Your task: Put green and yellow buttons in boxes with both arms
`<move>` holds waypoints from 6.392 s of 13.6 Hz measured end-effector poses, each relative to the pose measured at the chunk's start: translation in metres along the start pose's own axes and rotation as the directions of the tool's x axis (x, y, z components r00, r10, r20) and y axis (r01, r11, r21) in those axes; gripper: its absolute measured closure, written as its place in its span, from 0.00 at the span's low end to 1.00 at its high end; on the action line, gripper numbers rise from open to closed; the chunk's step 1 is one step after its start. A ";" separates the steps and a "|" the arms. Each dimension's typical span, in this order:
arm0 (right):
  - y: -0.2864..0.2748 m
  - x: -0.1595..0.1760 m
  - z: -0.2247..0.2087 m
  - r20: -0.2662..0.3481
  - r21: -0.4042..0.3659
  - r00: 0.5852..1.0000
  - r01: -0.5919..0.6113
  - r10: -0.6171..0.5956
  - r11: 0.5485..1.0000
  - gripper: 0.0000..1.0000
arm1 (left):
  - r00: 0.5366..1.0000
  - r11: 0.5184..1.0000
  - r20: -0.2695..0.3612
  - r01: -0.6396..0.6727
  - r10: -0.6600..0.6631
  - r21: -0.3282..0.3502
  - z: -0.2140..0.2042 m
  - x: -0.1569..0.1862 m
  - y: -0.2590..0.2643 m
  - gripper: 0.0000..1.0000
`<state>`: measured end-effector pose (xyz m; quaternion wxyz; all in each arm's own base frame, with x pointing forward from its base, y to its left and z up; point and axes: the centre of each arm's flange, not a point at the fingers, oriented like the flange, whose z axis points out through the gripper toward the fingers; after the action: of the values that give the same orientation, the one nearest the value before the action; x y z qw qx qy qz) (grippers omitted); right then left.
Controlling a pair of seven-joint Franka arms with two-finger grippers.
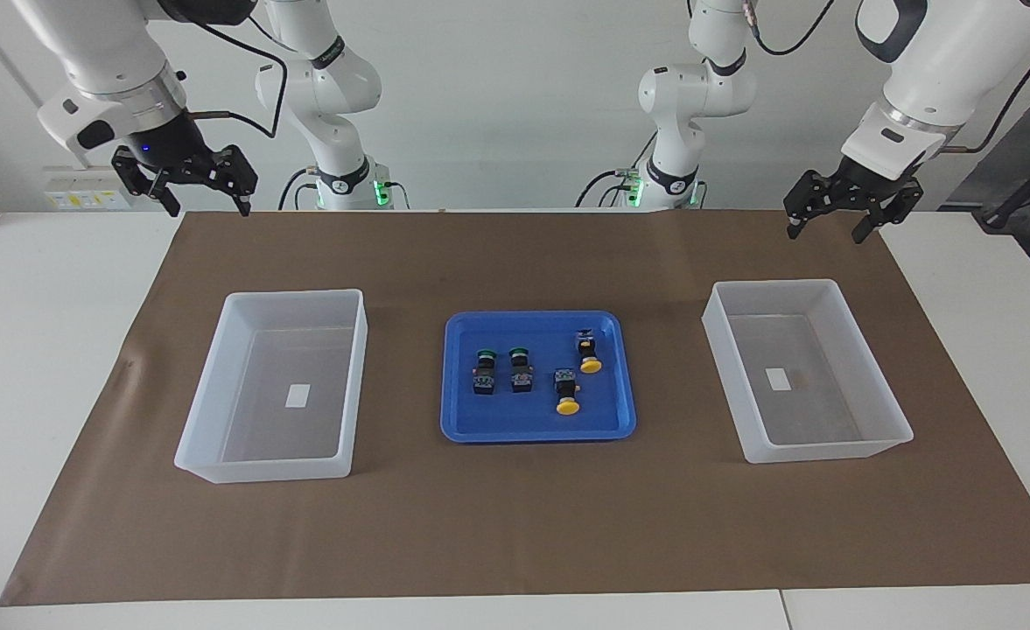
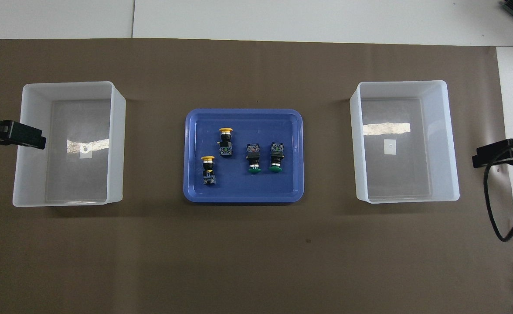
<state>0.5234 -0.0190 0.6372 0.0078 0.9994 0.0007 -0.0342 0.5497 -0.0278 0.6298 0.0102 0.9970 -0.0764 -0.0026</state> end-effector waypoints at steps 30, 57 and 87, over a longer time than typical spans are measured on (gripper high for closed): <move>-0.349 0.058 0.311 -0.203 0.104 0.979 0.034 -0.012 0.994 0.00 | 0.995 0.999 -0.084 -0.048 0.048 0.002 0.057 -0.002 0.085 0.00; -0.330 0.065 0.299 -0.230 0.093 0.973 0.018 0.004 0.995 0.60 | 0.991 0.996 -0.108 0.074 -0.080 -0.053 0.323 -0.021 0.282 0.08; -0.001 0.133 0.304 -0.204 0.002 0.979 0.022 -0.021 1.000 0.07 | 0.954 0.997 -0.297 0.046 -0.028 0.054 0.214 0.041 -0.059 0.67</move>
<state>0.6357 -0.0227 0.3250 0.0054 0.9976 0.0124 0.0685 0.5976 0.0200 0.4142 -0.0087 0.9873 -0.0556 0.1488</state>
